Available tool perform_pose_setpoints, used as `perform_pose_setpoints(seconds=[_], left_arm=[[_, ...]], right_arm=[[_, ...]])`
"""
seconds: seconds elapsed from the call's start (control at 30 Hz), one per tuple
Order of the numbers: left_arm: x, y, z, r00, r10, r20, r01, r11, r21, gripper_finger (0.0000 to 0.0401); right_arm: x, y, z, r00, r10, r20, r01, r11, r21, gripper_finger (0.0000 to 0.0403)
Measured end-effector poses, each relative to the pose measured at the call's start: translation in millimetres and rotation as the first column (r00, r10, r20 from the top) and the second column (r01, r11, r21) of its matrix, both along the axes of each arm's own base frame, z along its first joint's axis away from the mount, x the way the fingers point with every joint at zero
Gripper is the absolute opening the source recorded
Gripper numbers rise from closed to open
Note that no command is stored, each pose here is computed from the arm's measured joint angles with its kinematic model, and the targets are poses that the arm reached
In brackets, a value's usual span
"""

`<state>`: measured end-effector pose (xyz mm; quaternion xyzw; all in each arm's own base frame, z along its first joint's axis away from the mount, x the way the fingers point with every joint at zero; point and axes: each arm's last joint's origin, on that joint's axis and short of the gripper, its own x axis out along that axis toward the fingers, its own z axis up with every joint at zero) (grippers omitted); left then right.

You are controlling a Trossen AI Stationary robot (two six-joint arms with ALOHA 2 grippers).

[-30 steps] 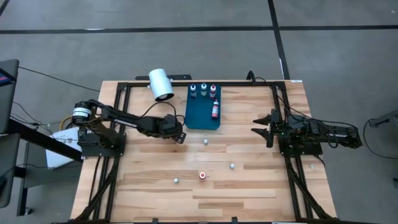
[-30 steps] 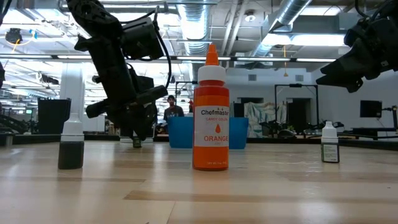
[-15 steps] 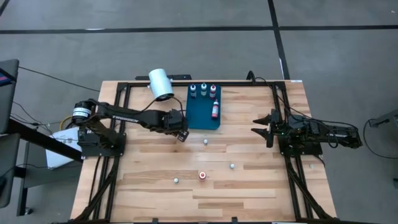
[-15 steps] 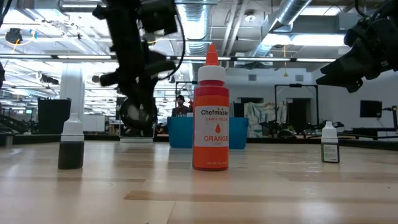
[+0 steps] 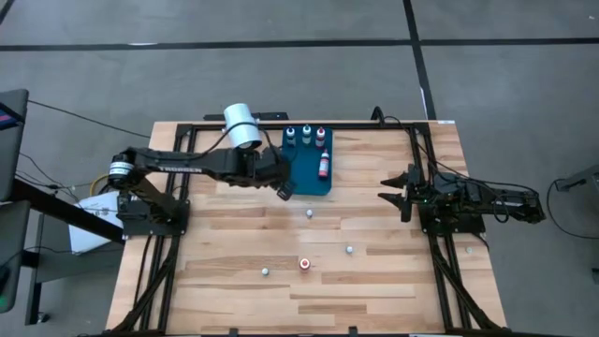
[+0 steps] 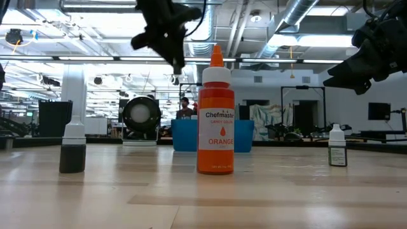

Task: Pick & Place food coloring
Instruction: Put the small left green food coloring bottle into the blue bin

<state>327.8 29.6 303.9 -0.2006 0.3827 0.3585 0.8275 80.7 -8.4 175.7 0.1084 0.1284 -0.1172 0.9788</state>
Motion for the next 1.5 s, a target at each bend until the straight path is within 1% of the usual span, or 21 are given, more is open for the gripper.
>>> perform_pose_setpoints(seconds=[0.1, 0.2, 0.53, 0.7, 0.9, 1.0, 1.33, 1.43, 1.5], left_arm=[[2.3, 0.2, 12.3, 0.999, -0.014, 0.033, 0.013, 1.0, 0.012, 0.0062], [2.7, 0.2, 17.2, 0.999, -0.018, 0.041, 0.017, 1.0, 0.017, 0.0063], [2.7, 0.5, 18.2, 0.999, -0.018, 0.044, 0.017, 1.0, 0.017, 0.0062], [7.4, 8.7, 19.5, 0.997, -0.023, 0.077, 0.021, 0.999, 0.036, 0.0062], [25.7, 25.6, 9.3, 0.991, -0.054, 0.126, 0.051, 0.998, 0.029, 0.0062], [33.7, 34.9, -1.5, 0.992, -0.064, 0.111, 0.062, 0.998, 0.02, 0.0061], [52.0, 68.7, -38.9, 0.999, -0.031, 0.041, 0.03, 0.999, 0.015, 0.0063], [54.7, 78.8, -46.5, 0.999, -0.024, 0.032, 0.023, 1.0, 0.021, 0.0063], [58.9, 87.0, -49.8, 0.998, -0.015, 0.056, 0.013, 0.999, 0.034, 0.0063]], right_arm=[[0.0, 0.0, 0.0, 1.0, 0.0, 0.0, 0.0, 1.0, 0.0, 0.0207], [0.0, 0.0, 0.0, 1.0, 0.0, 0.0, 0.0, 1.0, 0.0, 0.0207], [0.0, 0.0, 0.0, 1.0, 0.0, 0.0, 0.0, 1.0, 0.0, 0.0207], [0.0, 0.0, 0.0, 1.0, 0.0, 0.0, 0.0, 1.0, -0.002, 0.0207], [0.0, 0.0, 0.0, 1.0, 0.002, -0.002, -0.002, 1.0, -0.008, 0.0207], [-0.1, 0.0, -0.2, 1.0, 0.002, -0.004, -0.002, 1.0, -0.008, 0.0207], [0.1, -0.1, -1.6, 1.0, 0.0, -0.023, 0.0, 1.0, -0.008, 0.0207], [0.0, -0.1, -2.1, 1.0, -0.001, -0.027, 0.001, 1.0, -0.008, 0.0207], [-0.1, -0.2, -2.2, 1.0, -0.004, -0.028, 0.004, 1.0, -0.01, 0.0207]])
